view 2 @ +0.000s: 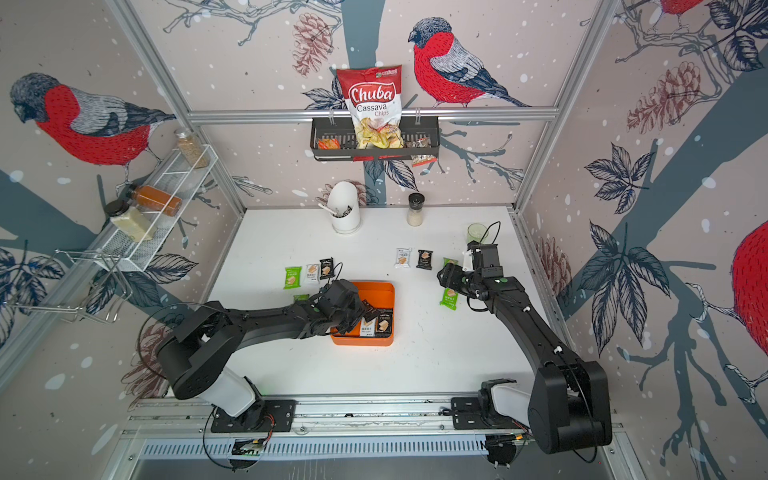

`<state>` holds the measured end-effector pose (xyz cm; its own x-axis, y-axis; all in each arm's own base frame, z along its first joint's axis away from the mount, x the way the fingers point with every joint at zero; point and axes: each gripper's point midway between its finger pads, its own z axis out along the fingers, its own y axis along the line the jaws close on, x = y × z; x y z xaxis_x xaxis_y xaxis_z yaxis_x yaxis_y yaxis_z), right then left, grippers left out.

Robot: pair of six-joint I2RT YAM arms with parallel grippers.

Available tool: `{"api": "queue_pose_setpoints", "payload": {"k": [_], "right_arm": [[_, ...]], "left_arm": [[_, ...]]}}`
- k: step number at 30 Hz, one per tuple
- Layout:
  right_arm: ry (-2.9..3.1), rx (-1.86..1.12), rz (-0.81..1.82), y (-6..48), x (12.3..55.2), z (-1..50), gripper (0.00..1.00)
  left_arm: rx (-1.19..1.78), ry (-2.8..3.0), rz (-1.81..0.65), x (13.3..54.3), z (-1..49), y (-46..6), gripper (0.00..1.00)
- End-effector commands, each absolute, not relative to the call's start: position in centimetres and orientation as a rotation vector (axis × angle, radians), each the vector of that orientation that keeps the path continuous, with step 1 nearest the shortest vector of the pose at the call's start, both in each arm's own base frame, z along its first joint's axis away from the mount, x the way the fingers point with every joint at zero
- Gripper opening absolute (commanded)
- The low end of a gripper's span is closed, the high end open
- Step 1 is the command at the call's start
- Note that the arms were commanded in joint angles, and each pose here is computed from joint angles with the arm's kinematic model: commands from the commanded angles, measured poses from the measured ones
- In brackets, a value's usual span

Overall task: Take the cookies out of the storage box
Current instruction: Pick up the cookie from the storage box.

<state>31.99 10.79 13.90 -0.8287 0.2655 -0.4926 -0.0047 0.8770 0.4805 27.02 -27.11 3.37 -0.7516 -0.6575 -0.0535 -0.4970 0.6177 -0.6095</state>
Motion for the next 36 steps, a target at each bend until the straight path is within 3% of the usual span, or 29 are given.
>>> {"api": "queue_pose_setpoints", "payload": {"k": [1, 20, 36], "right_arm": [[2.475, 0.17, 0.631, 10.7, 32.1, 14.1, 0.72], [2.47, 0.18, 0.63, 10.5, 32.1, 14.3, 0.72], [2.472, 0.183, 0.628, 10.4, 32.1, 14.0, 0.72]], "left_arm": [[-0.926, 2.539, -0.861, 27.8, 3.9, -27.4, 0.45], [-0.91, 2.46, -0.848, 29.1, 5.9, -27.1, 0.32], [-0.81, 2.497, -0.732, 31.2, 5.1, -28.2, 0.4]]}}
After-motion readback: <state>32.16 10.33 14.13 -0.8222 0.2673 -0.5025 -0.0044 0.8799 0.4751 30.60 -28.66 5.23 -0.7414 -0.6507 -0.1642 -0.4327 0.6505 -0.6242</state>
